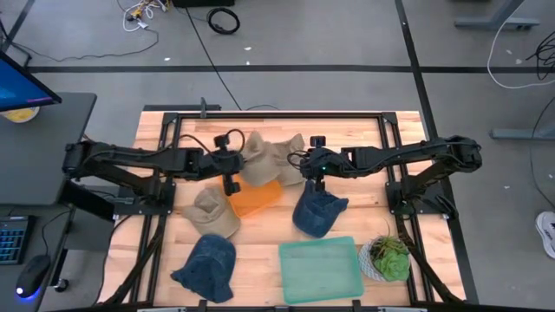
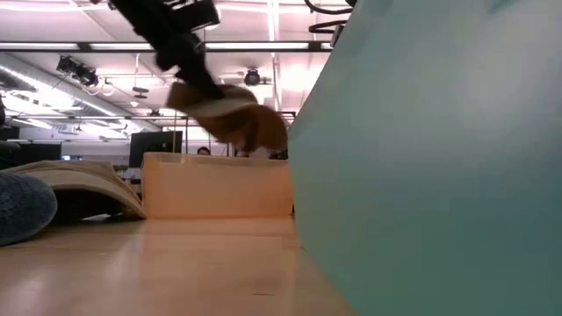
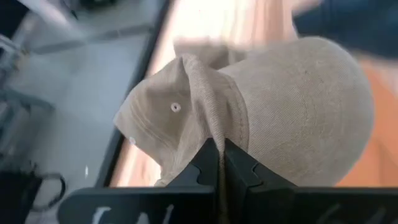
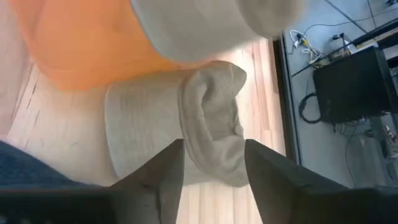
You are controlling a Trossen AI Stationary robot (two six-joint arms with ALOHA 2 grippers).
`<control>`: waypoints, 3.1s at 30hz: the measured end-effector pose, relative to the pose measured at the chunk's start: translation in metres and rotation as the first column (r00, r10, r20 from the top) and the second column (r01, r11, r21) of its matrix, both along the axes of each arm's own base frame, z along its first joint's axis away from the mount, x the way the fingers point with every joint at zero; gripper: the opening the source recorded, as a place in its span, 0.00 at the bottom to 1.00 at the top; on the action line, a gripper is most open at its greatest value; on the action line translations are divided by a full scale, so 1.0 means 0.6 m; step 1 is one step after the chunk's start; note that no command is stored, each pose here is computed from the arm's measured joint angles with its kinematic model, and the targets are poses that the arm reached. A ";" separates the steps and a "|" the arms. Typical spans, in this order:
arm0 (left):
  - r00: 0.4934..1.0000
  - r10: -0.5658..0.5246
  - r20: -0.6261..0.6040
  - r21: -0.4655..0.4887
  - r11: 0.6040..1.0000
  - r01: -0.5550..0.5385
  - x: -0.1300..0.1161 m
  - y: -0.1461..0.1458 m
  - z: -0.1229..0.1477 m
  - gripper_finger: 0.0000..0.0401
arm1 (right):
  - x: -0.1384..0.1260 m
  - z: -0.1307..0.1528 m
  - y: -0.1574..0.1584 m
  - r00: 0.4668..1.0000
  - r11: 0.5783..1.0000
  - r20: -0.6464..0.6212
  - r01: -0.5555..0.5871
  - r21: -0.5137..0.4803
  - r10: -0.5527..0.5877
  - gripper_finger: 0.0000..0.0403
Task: Pick & Place hat
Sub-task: Put the top right brown cap into the orange bin, then put the left brown cap into the orange bin
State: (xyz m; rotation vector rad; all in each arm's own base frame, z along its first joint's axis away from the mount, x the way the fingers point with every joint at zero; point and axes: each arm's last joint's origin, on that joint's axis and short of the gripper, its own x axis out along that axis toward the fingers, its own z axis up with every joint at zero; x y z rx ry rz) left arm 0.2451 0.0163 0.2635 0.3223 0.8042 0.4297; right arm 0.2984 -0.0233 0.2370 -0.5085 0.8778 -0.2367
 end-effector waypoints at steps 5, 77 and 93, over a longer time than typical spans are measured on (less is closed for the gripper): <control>0.995 0.029 -0.100 -0.083 0.996 -0.037 -0.009 -0.007 -0.021 0.02 | 0.000 0.000 0.000 1.000 1.000 -0.002 -0.002 -0.001 0.002 0.44; 0.894 0.097 -0.438 -0.514 0.788 -0.338 -0.057 -0.134 -0.127 0.49 | -0.003 -0.004 0.000 0.999 0.997 -0.001 0.045 0.055 -0.045 0.42; 0.930 0.067 -0.360 -0.536 0.801 -0.266 -0.067 -0.134 -0.174 0.12 | -0.003 -0.004 0.000 0.999 0.998 -0.001 0.045 0.054 -0.045 0.42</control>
